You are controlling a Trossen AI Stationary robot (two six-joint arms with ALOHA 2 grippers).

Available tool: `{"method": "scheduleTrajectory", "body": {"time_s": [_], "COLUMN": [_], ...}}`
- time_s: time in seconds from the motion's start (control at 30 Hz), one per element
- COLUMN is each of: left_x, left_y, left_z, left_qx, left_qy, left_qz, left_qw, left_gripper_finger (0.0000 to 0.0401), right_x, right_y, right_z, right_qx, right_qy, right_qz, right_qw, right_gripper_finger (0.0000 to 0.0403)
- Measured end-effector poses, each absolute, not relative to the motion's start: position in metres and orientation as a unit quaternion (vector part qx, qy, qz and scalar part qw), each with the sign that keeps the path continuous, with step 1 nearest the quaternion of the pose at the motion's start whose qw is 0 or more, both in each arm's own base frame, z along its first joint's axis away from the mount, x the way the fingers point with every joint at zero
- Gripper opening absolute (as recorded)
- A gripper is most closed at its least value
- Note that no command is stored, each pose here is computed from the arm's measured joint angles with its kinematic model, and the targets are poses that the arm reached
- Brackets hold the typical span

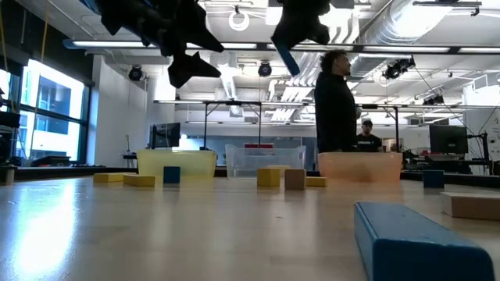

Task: Sort & place blocks by color
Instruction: Put the blue block into the yellow bin

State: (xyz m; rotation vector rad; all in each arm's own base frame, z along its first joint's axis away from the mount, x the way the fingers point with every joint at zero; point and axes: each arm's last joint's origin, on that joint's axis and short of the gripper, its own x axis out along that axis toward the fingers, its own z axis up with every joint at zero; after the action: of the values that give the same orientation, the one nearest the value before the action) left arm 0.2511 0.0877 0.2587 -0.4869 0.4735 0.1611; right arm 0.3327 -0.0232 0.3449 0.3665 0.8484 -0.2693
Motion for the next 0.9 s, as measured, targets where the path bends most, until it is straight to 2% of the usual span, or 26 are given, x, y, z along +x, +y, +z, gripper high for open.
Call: {"method": "scheduleTrajectory", "body": {"time_s": [0.2,0.43,0.7,0.9], "left_x": [0.254,0.256,0.255,0.256], "left_y": [0.088,0.093,0.099,0.097], "left_z": [0.265,0.278,0.291,0.306], "left_qx": [-0.246,-0.267,-0.287,-0.293], "left_qy": [0.203,0.142,0.09,0.036], "left_qz": [0.051,-0.011,-0.057,-0.117], "left_qw": [0.947,0.953,0.952,0.948], "left_gripper_finger": [0.025,0.025,0.025,0.025], "right_x": [0.334,0.335,0.33,0.332], "right_y": [-0.036,-0.052,-0.066,-0.07], "right_z": [0.367,0.395,0.421,0.433], "right_qx": [0.155,0.132,0.11,0.095], "right_qy": [0.379,0.303,0.222,0.161], "right_qz": [-0.06,0.073,0.213,0.264], "right_qw": [0.911,0.941,0.945,0.946], "right_gripper_finger": [0.0076,0.0076,0.0076,0.0076]}}
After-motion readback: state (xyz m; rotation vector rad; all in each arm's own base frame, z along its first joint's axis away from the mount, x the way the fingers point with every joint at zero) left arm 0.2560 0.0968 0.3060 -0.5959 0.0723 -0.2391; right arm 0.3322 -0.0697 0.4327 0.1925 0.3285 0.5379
